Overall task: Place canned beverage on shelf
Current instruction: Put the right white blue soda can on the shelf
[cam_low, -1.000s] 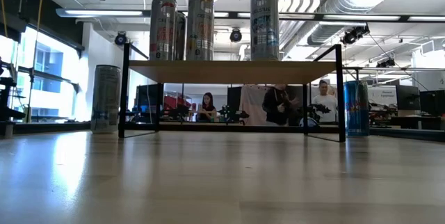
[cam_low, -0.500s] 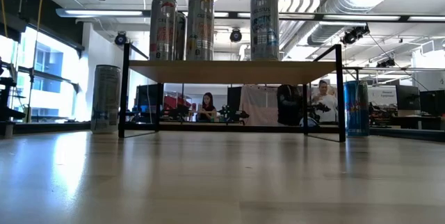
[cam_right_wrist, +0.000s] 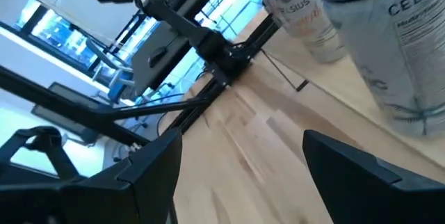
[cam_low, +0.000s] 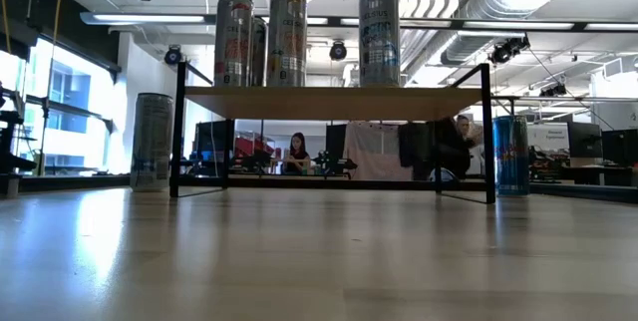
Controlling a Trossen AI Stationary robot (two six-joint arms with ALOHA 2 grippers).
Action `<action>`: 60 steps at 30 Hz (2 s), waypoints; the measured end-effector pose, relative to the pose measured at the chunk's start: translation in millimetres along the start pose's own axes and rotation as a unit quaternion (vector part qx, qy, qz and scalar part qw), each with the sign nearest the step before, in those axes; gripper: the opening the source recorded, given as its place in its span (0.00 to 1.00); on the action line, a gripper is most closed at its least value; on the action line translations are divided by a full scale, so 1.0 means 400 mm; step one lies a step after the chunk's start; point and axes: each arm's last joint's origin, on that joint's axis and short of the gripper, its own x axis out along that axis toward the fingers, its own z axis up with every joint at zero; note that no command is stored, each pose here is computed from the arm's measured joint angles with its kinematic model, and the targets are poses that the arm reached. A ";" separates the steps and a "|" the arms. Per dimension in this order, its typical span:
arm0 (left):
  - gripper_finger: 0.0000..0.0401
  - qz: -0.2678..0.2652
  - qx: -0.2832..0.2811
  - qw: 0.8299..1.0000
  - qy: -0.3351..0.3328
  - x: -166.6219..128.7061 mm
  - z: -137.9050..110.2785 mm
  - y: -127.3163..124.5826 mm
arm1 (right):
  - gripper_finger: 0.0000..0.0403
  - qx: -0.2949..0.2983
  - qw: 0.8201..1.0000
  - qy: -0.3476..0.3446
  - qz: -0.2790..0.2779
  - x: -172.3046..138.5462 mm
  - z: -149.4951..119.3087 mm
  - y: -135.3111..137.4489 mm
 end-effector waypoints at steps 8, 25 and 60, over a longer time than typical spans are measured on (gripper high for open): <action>0.87 0.000 0.000 1.000 0.000 0.000 0.000 0.000 | 0.70 -0.042 0.999 0.012 -0.006 0.000 -0.005 -0.004; 0.87 0.000 0.000 1.000 0.000 0.000 0.000 0.000 | 0.70 -0.165 0.968 -0.040 -0.186 0.126 -0.111 -0.029; 0.87 0.009 -0.002 1.000 -0.008 0.000 0.001 0.001 | 0.70 -0.264 0.915 -0.097 -0.288 0.199 -0.040 -0.093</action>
